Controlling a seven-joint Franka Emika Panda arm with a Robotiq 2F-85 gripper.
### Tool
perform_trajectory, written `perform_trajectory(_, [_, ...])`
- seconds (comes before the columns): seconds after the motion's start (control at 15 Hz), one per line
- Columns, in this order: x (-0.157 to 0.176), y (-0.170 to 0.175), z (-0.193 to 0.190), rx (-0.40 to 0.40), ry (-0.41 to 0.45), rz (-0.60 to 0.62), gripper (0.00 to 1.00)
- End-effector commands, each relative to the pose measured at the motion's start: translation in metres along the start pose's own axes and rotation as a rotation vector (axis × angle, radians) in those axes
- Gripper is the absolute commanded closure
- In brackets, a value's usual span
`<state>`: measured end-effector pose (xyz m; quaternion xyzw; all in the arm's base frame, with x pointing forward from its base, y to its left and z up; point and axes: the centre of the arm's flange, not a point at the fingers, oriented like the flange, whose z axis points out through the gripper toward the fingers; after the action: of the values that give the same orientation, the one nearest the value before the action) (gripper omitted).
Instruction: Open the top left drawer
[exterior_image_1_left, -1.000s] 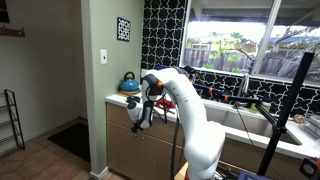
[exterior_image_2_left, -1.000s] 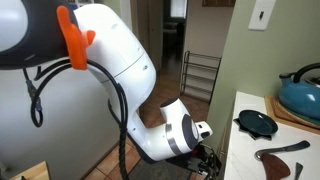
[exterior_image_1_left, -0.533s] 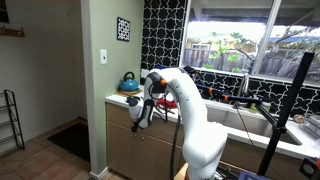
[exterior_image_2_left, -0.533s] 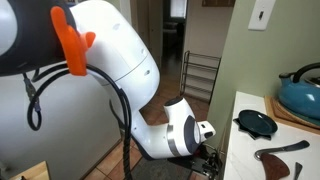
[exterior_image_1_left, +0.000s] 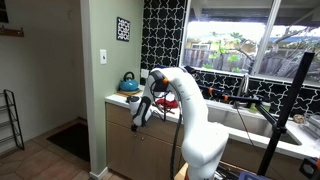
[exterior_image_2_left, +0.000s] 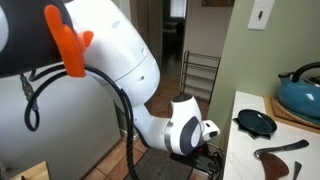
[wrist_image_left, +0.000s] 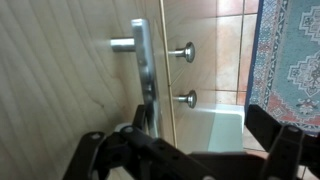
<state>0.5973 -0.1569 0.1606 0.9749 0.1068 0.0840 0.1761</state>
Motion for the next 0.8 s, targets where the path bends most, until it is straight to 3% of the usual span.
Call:
perform_trajectory(0.0, [0.002, -0.051, 0.005, 0.122, -0.046, -0.025, 0.0])
perform_trajectory(0.73, [0.006, -0.071, -0.004, 0.177, -0.093, -0.052, 0.0])
